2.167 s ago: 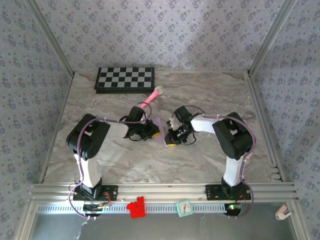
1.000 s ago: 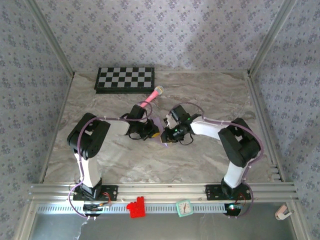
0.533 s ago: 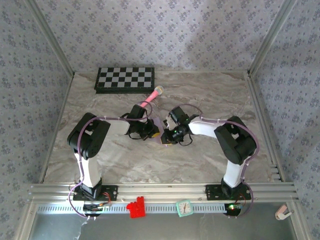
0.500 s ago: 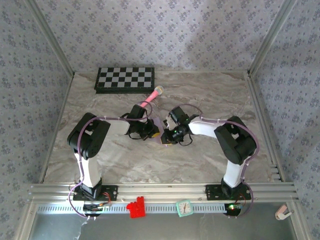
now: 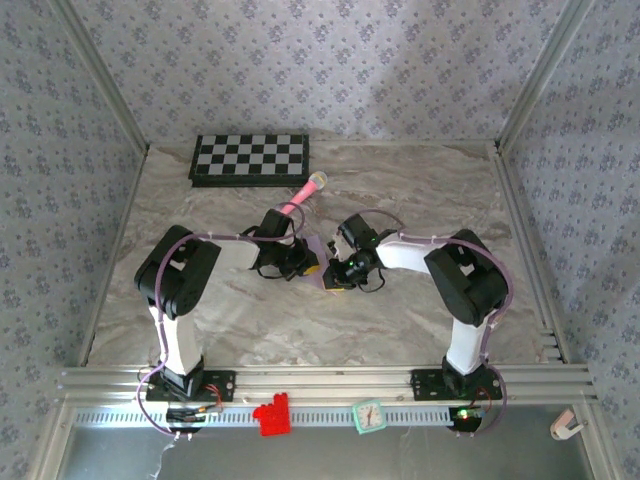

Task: Fold a paper plane with a square sheet of paper (pick it up from the middle)
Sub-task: Fourth fold the wing at the center of the table.

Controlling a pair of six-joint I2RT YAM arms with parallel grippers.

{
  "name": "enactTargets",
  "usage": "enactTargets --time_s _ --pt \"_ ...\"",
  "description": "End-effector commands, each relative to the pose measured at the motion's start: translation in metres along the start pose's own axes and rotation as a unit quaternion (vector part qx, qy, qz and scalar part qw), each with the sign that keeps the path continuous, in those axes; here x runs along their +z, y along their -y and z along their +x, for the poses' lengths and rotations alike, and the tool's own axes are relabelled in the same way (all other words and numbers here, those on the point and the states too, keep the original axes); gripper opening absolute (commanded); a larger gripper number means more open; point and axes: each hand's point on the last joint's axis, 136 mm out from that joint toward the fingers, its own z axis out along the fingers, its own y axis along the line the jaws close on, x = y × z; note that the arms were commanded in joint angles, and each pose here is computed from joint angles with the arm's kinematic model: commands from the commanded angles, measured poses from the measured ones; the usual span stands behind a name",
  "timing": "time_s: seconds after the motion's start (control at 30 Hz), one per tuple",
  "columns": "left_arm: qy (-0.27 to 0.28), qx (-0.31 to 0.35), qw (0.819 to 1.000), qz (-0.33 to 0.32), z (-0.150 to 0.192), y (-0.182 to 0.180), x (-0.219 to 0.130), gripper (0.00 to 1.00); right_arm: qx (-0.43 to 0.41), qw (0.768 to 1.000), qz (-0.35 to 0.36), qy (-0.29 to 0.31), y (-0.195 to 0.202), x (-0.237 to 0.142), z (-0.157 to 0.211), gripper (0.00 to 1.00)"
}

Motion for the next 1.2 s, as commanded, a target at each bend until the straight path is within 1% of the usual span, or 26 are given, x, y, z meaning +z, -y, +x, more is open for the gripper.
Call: enactTargets --time_s 0.0,0.07,0.17,0.27,0.37,0.5,0.6,0.7,0.8,0.9,1.0,1.17 --pt "0.009 -0.005 1.000 -0.010 -0.003 -0.004 -0.009 0.09 0.015 0.999 0.025 -0.032 0.020 0.008 0.016 0.16" --pt "0.013 0.019 1.000 0.014 -0.003 0.015 -0.017 0.11 0.017 0.999 0.027 -0.036 0.022 0.009 0.018 0.15" --pt "0.019 0.040 0.998 0.041 -0.002 0.031 -0.025 0.14 0.016 0.999 0.029 -0.036 0.022 0.009 0.017 0.15" --pt "0.012 0.049 0.997 0.063 0.001 0.039 -0.026 0.16 0.015 0.999 0.029 -0.037 0.022 0.010 0.017 0.15" --pt "0.004 0.052 0.996 0.066 0.003 0.039 -0.020 0.16 0.015 0.999 0.028 -0.038 0.022 0.010 0.016 0.15" --pt "-0.002 0.041 0.998 0.046 0.000 0.031 -0.010 0.15 0.014 0.999 0.029 -0.037 0.022 0.010 0.016 0.15" --pt "0.003 0.024 1.000 0.003 -0.003 0.012 -0.005 0.10 0.012 0.999 0.028 -0.035 0.020 0.008 0.015 0.15" --pt "0.008 0.007 1.000 -0.029 -0.005 -0.004 -0.003 0.08 0.006 0.999 0.021 -0.026 0.015 0.005 0.011 0.15" --pt "0.014 -0.005 0.999 -0.045 -0.007 -0.016 -0.003 0.07 -0.003 1.000 0.006 -0.010 0.003 -0.004 0.004 0.16" --pt "0.016 -0.010 0.998 -0.059 -0.007 -0.024 -0.003 0.06 -0.015 1.000 -0.011 0.020 -0.013 -0.018 -0.007 0.17" --pt "0.017 -0.015 0.997 -0.067 -0.006 -0.030 -0.003 0.05 -0.022 0.999 -0.011 0.043 -0.019 -0.030 -0.013 0.19" --pt "0.019 -0.021 0.997 -0.078 -0.007 -0.036 -0.002 0.04 -0.019 0.999 0.009 0.036 -0.014 -0.026 -0.015 0.19"
